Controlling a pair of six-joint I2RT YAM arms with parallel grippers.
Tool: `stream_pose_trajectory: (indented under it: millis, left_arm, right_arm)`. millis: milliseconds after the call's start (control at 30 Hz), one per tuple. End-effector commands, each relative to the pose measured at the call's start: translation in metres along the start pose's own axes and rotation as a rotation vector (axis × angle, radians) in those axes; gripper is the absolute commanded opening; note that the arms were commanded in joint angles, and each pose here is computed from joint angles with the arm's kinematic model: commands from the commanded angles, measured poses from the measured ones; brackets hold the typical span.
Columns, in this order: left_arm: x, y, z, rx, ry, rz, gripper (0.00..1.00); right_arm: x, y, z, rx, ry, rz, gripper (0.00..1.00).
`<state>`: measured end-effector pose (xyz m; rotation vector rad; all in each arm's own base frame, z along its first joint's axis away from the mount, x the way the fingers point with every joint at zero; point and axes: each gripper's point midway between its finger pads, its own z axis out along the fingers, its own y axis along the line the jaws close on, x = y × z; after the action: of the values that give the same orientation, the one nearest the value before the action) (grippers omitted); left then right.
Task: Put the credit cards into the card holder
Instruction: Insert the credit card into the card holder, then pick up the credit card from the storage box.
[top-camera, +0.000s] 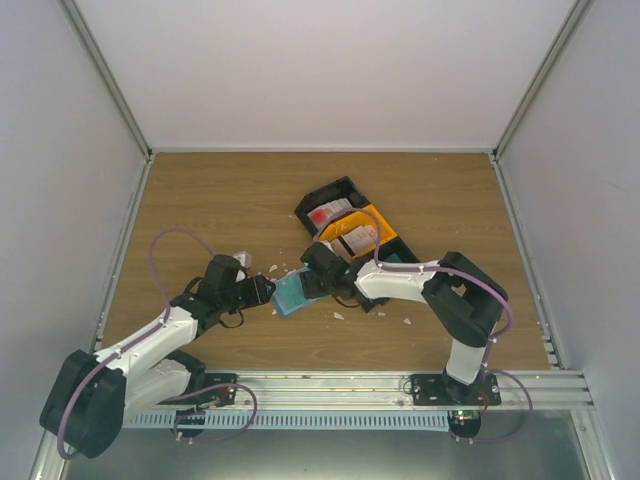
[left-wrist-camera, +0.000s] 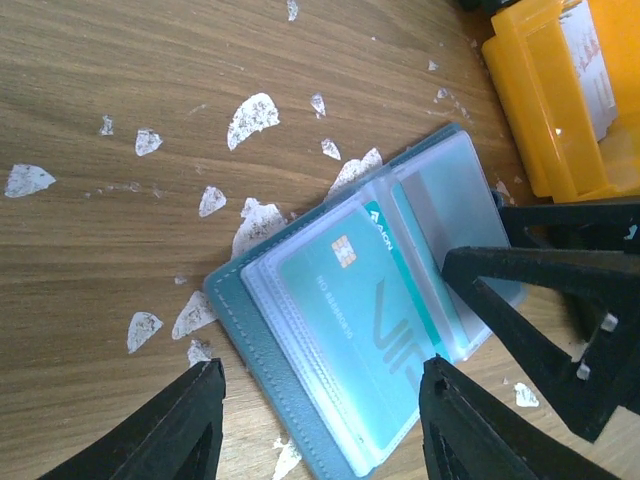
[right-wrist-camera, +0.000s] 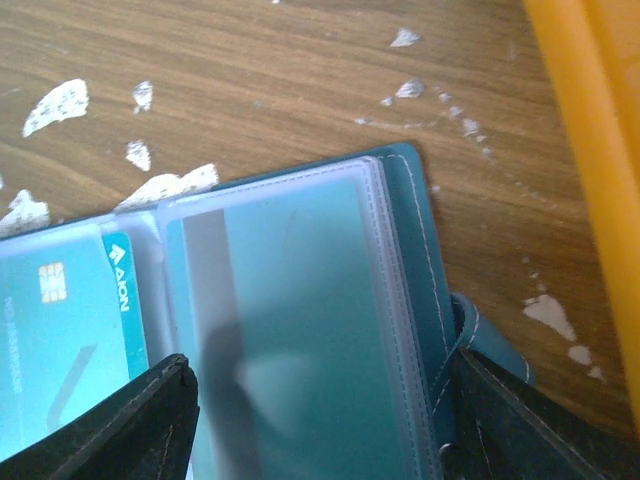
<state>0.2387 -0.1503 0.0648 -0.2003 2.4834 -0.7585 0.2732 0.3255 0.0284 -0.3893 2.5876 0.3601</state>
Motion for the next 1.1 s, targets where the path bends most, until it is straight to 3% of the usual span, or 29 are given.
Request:
stream_pose_trajectory:
  millis: [0, 267, 500, 733, 933, 1067]
  left_arm:
    - [-0.01, -0.007, 0.0, 0.02, -0.026, 0.006, 0.56]
    - [-0.004, -0.021, 0.004, 0.106, 0.01, 0.014, 0.57]
    - [-0.001, -0.035, 0.004, 0.187, 0.03, 0.028, 0.57]
    - [-0.003, -0.036, 0.005, 0.191, 0.027, 0.032, 0.57]
    - [-0.002, -0.035, 0.007, 0.184, 0.037, 0.033, 0.57]
    - [-0.003, -0.034, 0.007, 0.178, 0.037, 0.034, 0.57]
  right_arm:
    - [0.037, 0.018, -0.003, -0.091, 0.127, 0.005, 0.68]
    - [0.004, 0.023, -0.034, -0.122, -0.007, 0.086, 0.64]
    - [-0.014, -0.051, -0.084, 0.165, -0.159, 0.135, 0.62]
    - [0.017, -0.108, -0.092, 0.342, -0.08, 0.173, 0.63]
    - [0.031, -0.106, -0.073, 0.319, 0.002, 0.121, 0.59]
    - [0.03, -0.099, -0.065, 0.291, 0.016, 0.09, 0.5]
